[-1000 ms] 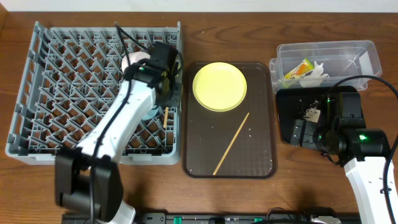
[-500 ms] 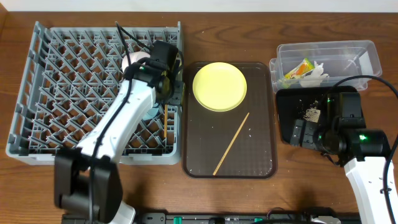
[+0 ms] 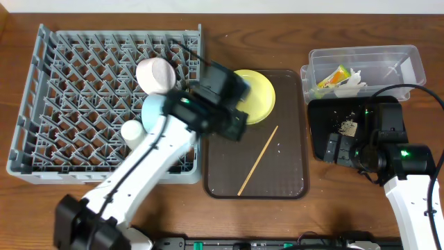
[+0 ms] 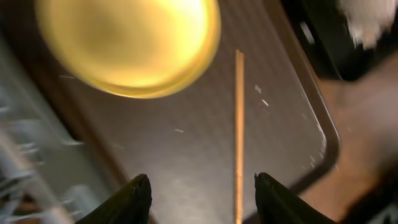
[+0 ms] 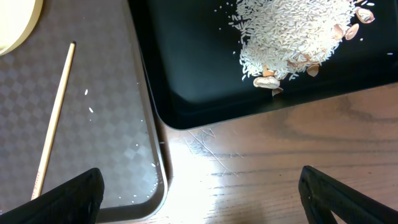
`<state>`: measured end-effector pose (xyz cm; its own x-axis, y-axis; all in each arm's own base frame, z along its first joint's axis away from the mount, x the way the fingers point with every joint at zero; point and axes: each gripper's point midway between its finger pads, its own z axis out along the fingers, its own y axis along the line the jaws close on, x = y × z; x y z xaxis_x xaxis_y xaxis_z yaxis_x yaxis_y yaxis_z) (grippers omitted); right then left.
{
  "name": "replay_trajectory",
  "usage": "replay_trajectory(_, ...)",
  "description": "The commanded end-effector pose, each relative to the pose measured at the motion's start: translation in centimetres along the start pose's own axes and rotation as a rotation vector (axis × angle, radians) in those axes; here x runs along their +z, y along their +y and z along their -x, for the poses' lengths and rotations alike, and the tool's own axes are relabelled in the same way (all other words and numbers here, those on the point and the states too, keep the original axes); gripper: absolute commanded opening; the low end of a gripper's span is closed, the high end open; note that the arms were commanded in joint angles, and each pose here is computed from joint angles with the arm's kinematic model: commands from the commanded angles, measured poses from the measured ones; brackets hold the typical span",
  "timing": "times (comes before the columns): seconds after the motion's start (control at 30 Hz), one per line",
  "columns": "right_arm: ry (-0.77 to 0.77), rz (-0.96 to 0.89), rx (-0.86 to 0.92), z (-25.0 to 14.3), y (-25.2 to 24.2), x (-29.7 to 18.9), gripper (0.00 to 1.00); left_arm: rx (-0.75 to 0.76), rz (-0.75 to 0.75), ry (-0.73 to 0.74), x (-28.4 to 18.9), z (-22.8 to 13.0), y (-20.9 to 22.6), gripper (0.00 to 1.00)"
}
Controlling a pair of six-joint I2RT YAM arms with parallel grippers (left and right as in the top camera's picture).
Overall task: Sort waste into correct bins and load items into the dishwasher rack
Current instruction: 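Reach the left gripper back and grasp the second chopstick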
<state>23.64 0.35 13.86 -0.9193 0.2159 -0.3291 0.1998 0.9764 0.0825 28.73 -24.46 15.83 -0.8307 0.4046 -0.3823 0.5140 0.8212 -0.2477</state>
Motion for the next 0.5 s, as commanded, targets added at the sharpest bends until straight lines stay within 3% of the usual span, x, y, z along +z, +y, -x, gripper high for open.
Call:
replay_trajectory(0.0,-0.007,-0.010,0.020,0.2,-0.3,-0.1,0.98,0.050,0.011,0.118,3.5,-2.5,-1.6,0.56)
replay_trajectory(0.23,-0.005,-0.004,0.020,0.1,-0.2,-0.1,0.98,0.149,0.019,0.268,10.1,-5.8,-4.4,0.56)
replay_trajectory(0.47,-0.005,-0.004,0.020,0.1,-0.2,-0.1,0.98,0.176,0.045,0.390,14.8,-8.9,-4.4,0.56)
